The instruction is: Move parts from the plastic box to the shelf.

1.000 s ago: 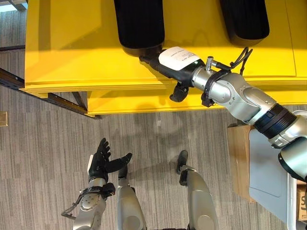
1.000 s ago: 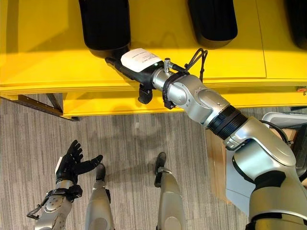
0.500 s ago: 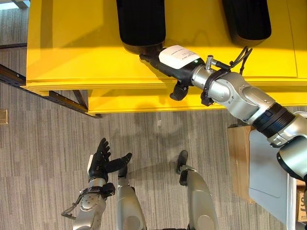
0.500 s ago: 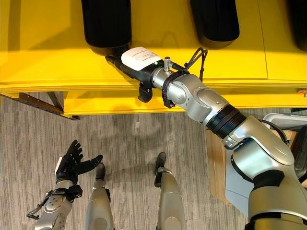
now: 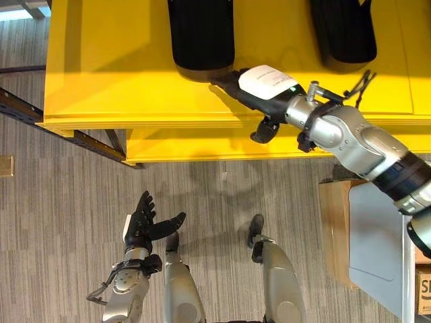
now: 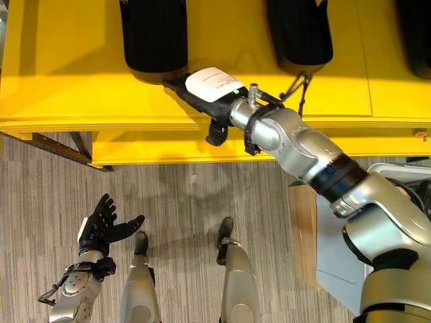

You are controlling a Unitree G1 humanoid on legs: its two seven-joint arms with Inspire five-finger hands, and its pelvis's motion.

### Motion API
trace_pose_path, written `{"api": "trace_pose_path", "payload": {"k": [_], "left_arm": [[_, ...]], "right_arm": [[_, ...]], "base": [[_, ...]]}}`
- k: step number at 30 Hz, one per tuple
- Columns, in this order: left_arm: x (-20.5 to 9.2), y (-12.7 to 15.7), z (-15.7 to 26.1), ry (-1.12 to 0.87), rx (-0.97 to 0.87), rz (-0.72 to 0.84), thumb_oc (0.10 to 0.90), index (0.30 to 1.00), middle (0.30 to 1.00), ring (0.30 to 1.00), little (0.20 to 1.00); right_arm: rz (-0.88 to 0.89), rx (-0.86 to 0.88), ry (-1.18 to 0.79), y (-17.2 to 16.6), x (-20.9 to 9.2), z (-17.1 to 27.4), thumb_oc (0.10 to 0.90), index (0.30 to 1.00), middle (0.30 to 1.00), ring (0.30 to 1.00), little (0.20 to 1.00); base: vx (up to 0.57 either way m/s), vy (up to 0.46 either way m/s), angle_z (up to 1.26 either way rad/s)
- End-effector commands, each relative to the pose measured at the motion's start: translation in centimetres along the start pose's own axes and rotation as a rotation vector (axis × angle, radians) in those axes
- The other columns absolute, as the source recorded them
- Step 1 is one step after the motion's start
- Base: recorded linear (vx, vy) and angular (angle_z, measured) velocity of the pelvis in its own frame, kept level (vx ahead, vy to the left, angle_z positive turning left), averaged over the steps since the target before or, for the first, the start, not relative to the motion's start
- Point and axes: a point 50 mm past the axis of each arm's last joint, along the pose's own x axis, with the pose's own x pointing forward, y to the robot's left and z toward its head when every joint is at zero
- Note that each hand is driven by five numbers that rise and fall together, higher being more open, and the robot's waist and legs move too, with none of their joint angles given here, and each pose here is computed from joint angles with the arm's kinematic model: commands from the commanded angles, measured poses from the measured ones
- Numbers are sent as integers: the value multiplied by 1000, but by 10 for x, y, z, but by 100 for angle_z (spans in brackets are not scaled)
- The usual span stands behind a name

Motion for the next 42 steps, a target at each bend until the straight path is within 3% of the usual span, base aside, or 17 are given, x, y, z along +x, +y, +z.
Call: {"api": "trace_pose_path", "payload": {"k": [1,3,12,21,31,33,42], "left_arm": [[-9,6,15,-95,96,-64,900,1000,1000,1000,1000],[-8,5,12,-84,100,-69,900,1000,1000,1000,1000],[-10,8,6,-63,112,-58,900,1000,1000,1000,1000],[-11,2,0,-45,107,-65,900,1000,1000,1000,1000],[-11,-8,-3,-52,108,-97,900,1000,1000,1000,1000],[-7,-12,2,-73,123,-116,900,1000,1000,1000,1000],[0,-18,9,-117,199,-134,900,1000,1000,1000,1000]], "right_arm": [[-141,48,-101,-30,3,15,900,1000,1000,1000,1000],[-118,154,-73,-15,-4,5,900,1000,1000,1000,1000],[-102,241,-2,14,-27,-12,900,1000,1000,1000,1000],[-223,417,47,40,-69,-19,900,1000,1000,1000,1000],[-483,816,137,89,-127,-8,900,1000,1000,1000,1000],[-518,990,164,109,-140,1,900,1000,1000,1000,1000],[-389,1167,244,151,-163,23,900,1000,1000,1000,1000]], "base": [[11,17,-3],[19,25,-5],[8,3,0],[46,24,0],[15,136,-7],[-101,296,-1],[-75,265,-11]]}}
